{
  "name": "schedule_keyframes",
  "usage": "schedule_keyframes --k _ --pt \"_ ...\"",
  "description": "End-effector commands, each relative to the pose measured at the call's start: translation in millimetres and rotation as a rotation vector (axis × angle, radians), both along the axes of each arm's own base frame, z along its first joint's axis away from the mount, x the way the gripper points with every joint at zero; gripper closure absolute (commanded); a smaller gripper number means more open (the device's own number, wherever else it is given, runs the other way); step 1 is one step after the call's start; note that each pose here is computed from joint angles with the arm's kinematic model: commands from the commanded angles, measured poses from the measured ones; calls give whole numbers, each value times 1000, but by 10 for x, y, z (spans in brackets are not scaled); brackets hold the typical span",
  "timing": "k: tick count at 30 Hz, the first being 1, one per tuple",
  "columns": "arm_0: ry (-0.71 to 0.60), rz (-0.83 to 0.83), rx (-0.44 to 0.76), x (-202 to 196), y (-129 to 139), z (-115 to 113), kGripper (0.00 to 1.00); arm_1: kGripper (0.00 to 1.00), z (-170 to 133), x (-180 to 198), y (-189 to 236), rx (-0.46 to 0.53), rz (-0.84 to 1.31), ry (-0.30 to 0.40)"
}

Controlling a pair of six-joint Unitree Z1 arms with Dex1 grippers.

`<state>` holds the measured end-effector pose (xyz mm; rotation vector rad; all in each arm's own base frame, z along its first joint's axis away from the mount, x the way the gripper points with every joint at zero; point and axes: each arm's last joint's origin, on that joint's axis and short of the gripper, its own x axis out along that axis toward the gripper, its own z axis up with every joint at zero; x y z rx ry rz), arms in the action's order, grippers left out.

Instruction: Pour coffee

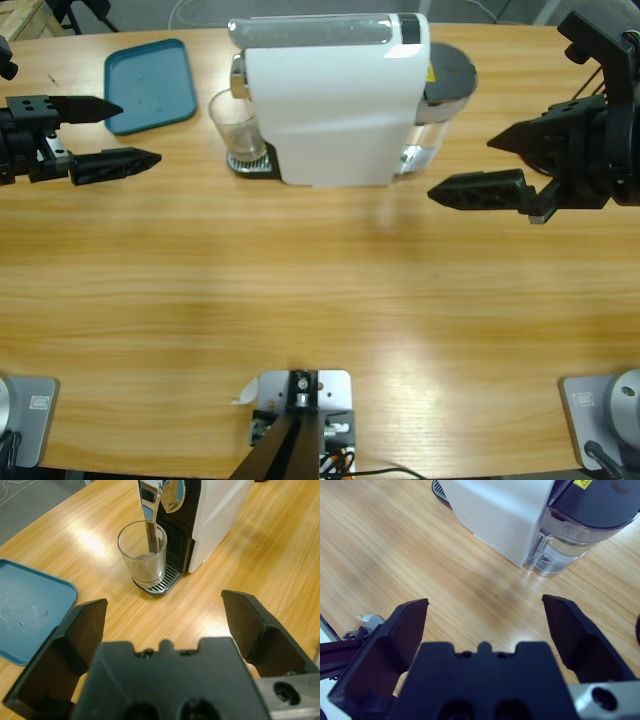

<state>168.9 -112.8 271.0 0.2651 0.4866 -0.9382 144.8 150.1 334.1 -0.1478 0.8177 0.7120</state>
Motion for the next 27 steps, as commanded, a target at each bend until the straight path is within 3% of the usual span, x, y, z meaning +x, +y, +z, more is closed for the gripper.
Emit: schedule_keyframes --k 1,13,19,24,27 --pt "14 -11 -11 -32 -3 -20 0 0 -64 -51 -39 -23 -9 30" --pt "27 10 -45 -36 10 18 0 0 -81 -65 -53 -34 -10 40" --pt "-47 -43 -17 12 56 47 0 0 -133 -87 -70 -42 -8 61" --pt "-9 -73 -40 384 145 -30 0 0 -126 -95 -77 -56 -7 76" --pt "-34 -139 17 665 80 -141 0 0 -134 -92 -73 -64 -5 85"
